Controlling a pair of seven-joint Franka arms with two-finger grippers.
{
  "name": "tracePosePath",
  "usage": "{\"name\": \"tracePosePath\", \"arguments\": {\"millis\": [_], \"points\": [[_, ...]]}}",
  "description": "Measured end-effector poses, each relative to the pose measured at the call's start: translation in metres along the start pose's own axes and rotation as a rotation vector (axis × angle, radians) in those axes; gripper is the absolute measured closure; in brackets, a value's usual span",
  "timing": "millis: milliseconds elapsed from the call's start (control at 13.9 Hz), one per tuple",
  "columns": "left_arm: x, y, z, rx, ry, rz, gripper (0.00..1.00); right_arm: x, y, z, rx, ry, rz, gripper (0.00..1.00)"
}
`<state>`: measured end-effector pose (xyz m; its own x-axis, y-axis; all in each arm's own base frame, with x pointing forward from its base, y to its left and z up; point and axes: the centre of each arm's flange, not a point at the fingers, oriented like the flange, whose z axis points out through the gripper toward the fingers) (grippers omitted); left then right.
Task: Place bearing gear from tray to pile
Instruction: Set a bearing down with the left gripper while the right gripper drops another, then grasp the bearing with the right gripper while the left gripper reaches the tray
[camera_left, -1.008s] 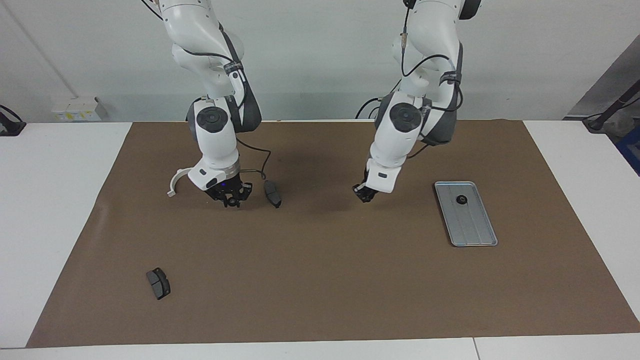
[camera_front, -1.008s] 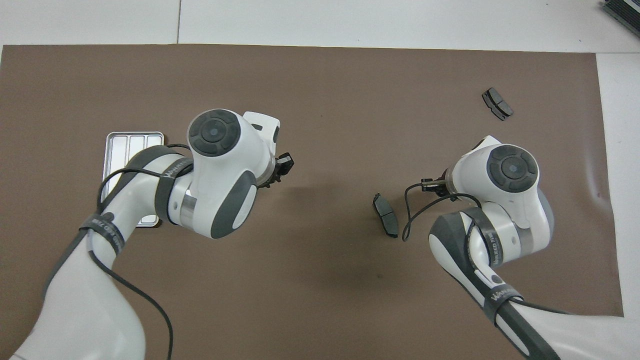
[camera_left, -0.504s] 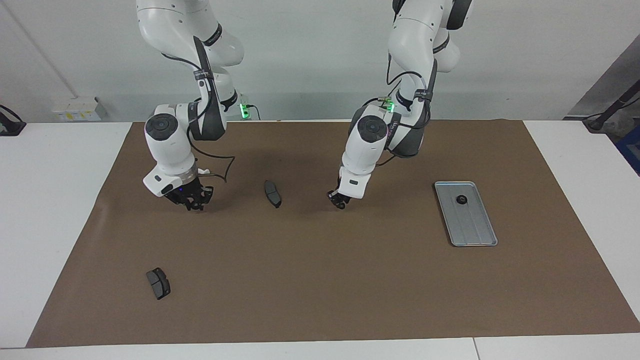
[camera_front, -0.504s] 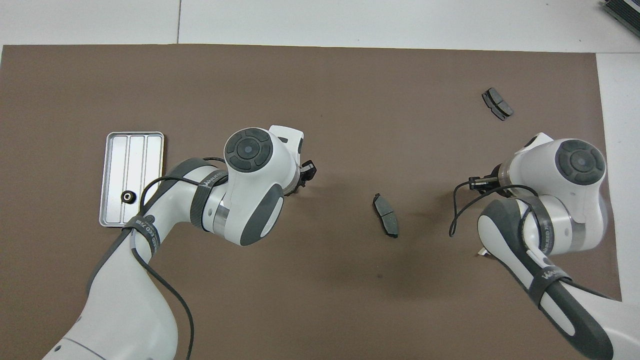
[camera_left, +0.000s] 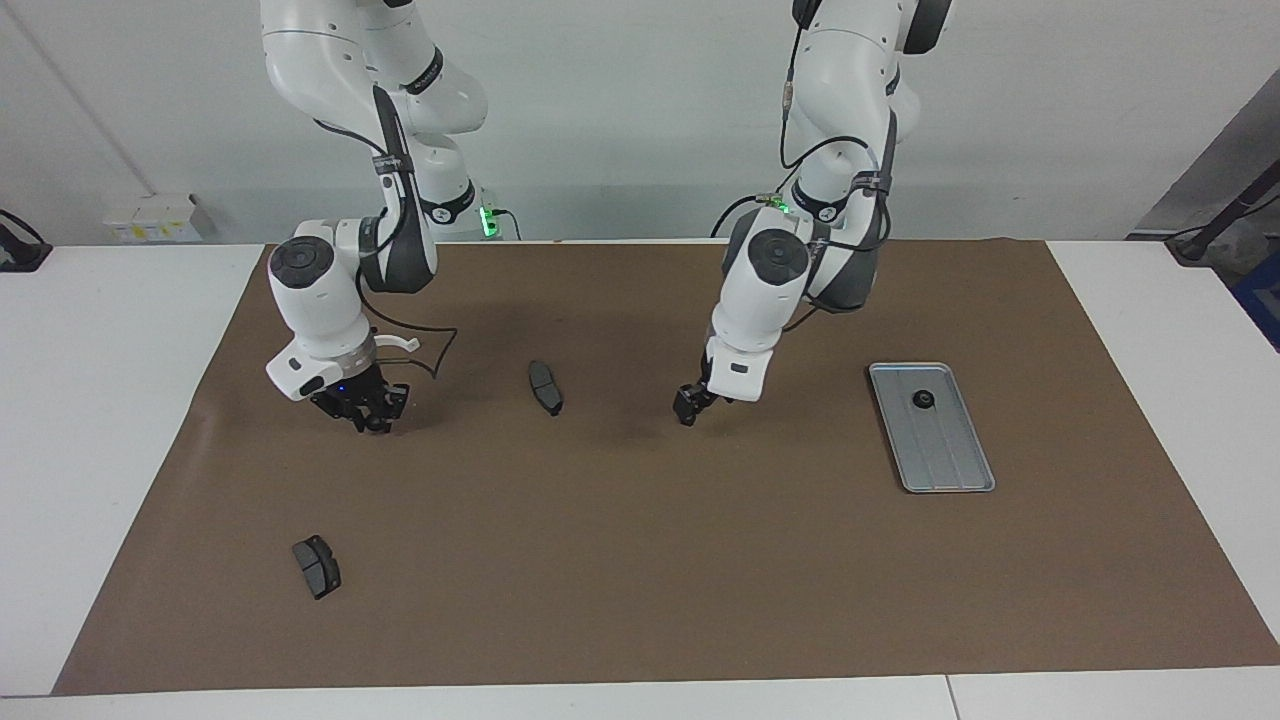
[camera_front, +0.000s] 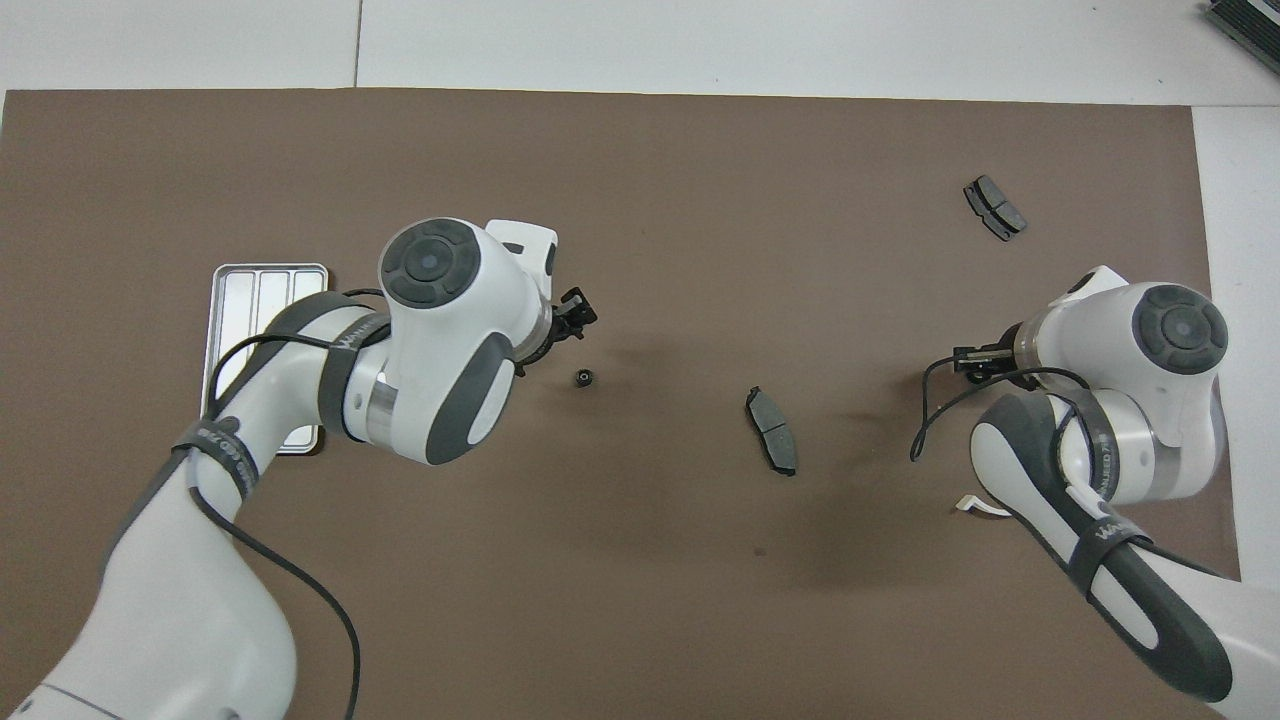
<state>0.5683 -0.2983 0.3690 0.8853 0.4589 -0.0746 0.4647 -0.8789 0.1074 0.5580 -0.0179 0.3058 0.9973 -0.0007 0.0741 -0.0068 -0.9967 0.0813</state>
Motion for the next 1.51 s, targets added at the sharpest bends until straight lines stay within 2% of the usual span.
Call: {"name": "tracePosePath", "arguments": {"millis": [216,360,504,720,936,1080,1296,1512], "points": [[0.061,-0.077,-0.056,0.031,-0.047,0.103,0.15,0.004,-0.01,-0.006,0.003,0.009,-0.017,0.15],[0.092,-0.125,-0.078,0.035,-0.072,0.174,0.15,0.01,-0.036,-0.02,0.005,0.009,-0.022,0.0],[0.117,-0.163,-0.082,0.031,-0.086,0.241,0.16,0.013,-0.091,-0.036,0.017,0.026,0.015,0.0],[0.149,-0.219,-0.08,0.024,-0.097,0.327,0.19,-0.004,-0.183,-0.046,0.067,0.028,0.074,0.0],[0.172,-0.267,-0.077,0.052,-0.081,0.393,0.2,-0.014,-0.257,-0.059,0.098,0.043,0.122,0.0],[0.177,-0.278,-0.066,0.057,-0.055,0.398,0.22,-0.014,-0.293,-0.066,0.117,0.056,0.134,0.0],[0.176,-0.283,-0.036,0.058,-0.031,0.396,0.24,-0.014,-0.361,-0.065,0.122,0.033,0.144,0.03],[0.17,-0.29,-0.015,0.063,-0.043,0.391,0.27,-0.003,-0.415,-0.065,0.128,0.023,0.146,0.08]]}}
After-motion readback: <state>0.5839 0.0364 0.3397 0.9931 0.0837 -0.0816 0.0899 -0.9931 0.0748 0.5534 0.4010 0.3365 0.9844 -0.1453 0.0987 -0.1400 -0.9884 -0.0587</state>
